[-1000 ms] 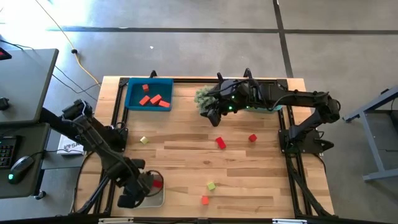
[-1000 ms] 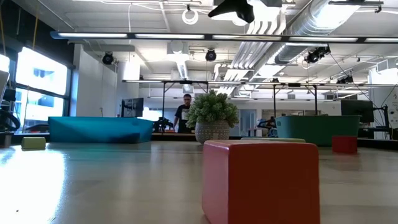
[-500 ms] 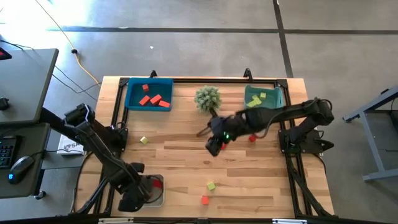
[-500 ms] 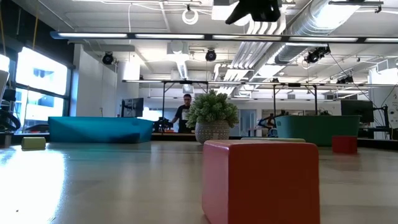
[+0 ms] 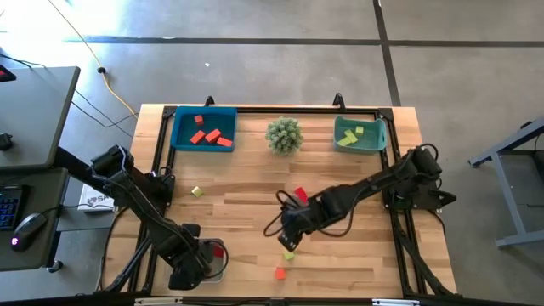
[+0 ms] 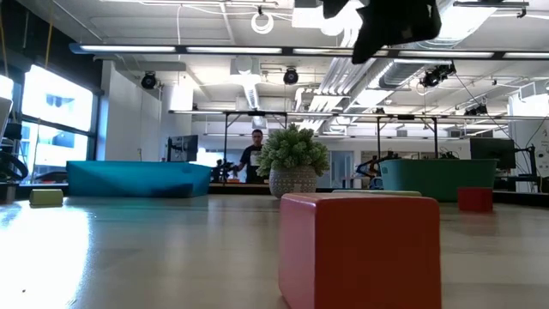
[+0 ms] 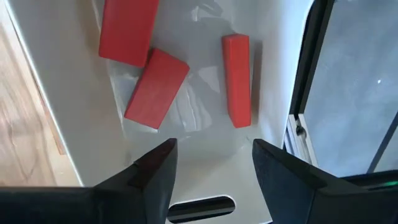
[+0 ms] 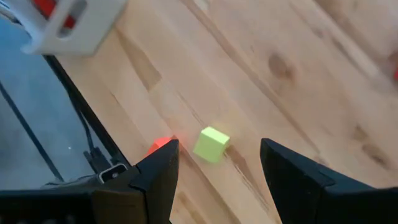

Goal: Sort & place blocks by color
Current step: Put the light green block into the green bin

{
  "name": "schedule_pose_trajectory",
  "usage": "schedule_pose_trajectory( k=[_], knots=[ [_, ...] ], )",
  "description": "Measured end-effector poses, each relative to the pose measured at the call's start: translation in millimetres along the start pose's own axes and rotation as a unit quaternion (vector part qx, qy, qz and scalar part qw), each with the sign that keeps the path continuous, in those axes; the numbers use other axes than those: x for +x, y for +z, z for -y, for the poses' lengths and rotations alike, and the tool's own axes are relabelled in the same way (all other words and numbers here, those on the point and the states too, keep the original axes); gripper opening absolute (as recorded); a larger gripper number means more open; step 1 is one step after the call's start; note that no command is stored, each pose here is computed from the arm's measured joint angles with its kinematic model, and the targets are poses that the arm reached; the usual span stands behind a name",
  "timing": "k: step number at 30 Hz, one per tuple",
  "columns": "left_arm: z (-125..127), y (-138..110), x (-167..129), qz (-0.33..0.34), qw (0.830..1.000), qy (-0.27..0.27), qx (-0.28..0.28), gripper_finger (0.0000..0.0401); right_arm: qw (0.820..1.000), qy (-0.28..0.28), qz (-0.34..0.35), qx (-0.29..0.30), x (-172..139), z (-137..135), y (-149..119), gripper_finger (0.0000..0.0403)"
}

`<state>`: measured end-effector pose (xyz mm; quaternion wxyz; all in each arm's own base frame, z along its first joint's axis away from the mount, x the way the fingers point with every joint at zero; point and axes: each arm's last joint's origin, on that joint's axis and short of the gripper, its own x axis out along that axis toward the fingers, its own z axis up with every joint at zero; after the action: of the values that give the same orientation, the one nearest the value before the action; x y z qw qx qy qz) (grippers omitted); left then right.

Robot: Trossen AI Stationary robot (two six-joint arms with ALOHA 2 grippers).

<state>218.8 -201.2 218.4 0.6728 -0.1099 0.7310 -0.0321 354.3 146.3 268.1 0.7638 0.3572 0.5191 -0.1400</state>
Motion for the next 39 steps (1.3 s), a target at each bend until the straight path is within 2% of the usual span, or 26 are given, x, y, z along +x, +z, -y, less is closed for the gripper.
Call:
schedule_pose_trajectory(
  k=[9,17,28,39],
  knots=[
    [7.9,4.4,-11.5,0.026,1.000,-0.017,-0.003,0.0199,0.999,-0.018,-0.014,0.037,26.2,-8.5,-19.1,0.0211],
    [11.4,11.3,-23.7,0.066,0.998,-0.015,-0.005,0.0199,0.999,0.003,-0.006,0.035,52.6,-19.8,-28.1,0.0211],
    [9.1,14.5,-25.3,0.069,0.997,-0.015,-0.008,0.0199,0.998,-0.035,-0.023,0.056,85.1,-15.6,-37.5,0.0211],
    [8.7,14.9,-25.4,0.070,0.997,-0.014,-0.009,0.0199,0.996,-0.047,-0.034,0.063,112.5,-14.0,-45.2,0.0211]
  ],
)
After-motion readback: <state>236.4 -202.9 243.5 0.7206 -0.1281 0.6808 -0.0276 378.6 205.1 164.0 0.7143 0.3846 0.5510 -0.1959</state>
